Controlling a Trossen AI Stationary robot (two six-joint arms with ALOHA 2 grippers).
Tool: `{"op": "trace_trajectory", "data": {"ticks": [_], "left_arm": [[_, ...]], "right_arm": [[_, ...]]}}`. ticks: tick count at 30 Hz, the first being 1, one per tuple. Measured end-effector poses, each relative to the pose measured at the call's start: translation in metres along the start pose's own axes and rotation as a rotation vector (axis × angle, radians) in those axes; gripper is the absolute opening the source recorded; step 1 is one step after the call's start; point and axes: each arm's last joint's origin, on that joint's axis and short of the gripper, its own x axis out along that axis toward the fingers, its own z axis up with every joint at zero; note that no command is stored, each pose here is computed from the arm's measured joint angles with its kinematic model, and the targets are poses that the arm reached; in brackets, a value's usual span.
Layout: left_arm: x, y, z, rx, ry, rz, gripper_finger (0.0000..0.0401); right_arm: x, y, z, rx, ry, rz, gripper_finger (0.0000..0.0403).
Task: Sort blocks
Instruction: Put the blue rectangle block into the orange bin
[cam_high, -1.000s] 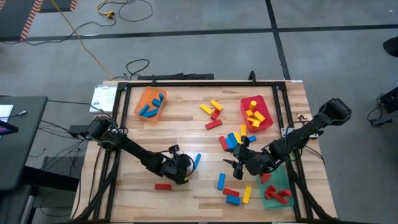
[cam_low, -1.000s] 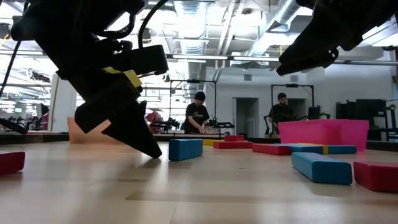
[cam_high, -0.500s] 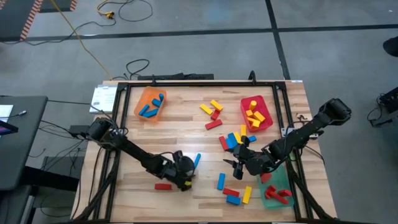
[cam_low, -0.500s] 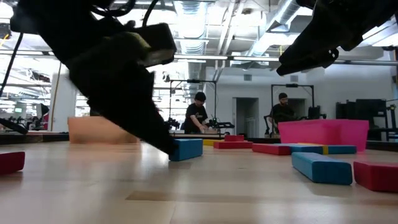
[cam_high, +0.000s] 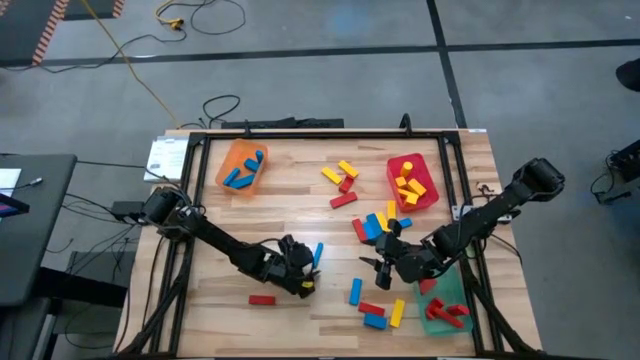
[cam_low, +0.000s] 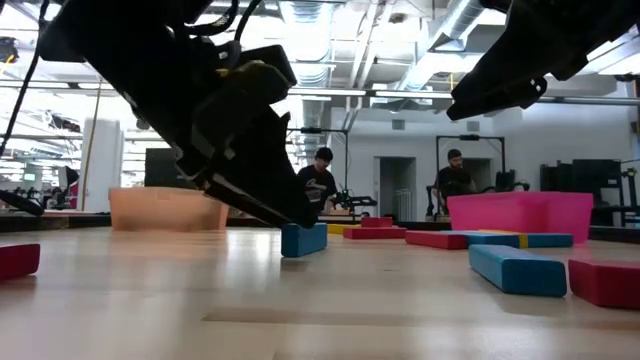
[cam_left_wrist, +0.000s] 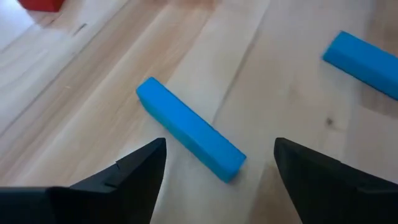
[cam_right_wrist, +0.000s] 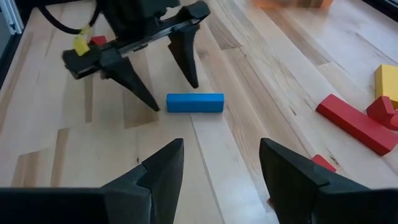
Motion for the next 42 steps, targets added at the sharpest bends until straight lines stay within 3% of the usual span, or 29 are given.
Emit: {"op": "trace_trajectory", "data": {"ticks": [11,23,32,37,42], "left_arm": [[0.035,0.005,-0.021,0.005,0.041,0.082,0.0282],[0.034,0.004,-0.021,0.112,0.047,0.078,0.016],[0.017,0.002,-0.016,0.305,0.07,0.065,0.0054],[-0.001,0.003,-0.003,0.402,0.075,0.051,0.0052],[-0.017,0.004,0.01,0.45,0.073,0.013,0.0057]], "right_arm": [[0.0,0.0,0.0,0.0,0.0,0.0,0.0226],[0.001,-0.002,0.0,-0.005,0.005,-0.012,0.0226],[0.012,0.003,-0.007,-0.094,0.016,-0.014,0.0226],[0.044,0.014,-0.02,-0.179,0.003,-0.001,0.0226],[0.07,0.014,-0.025,-0.181,-0.054,-0.012,0.0226]]}}
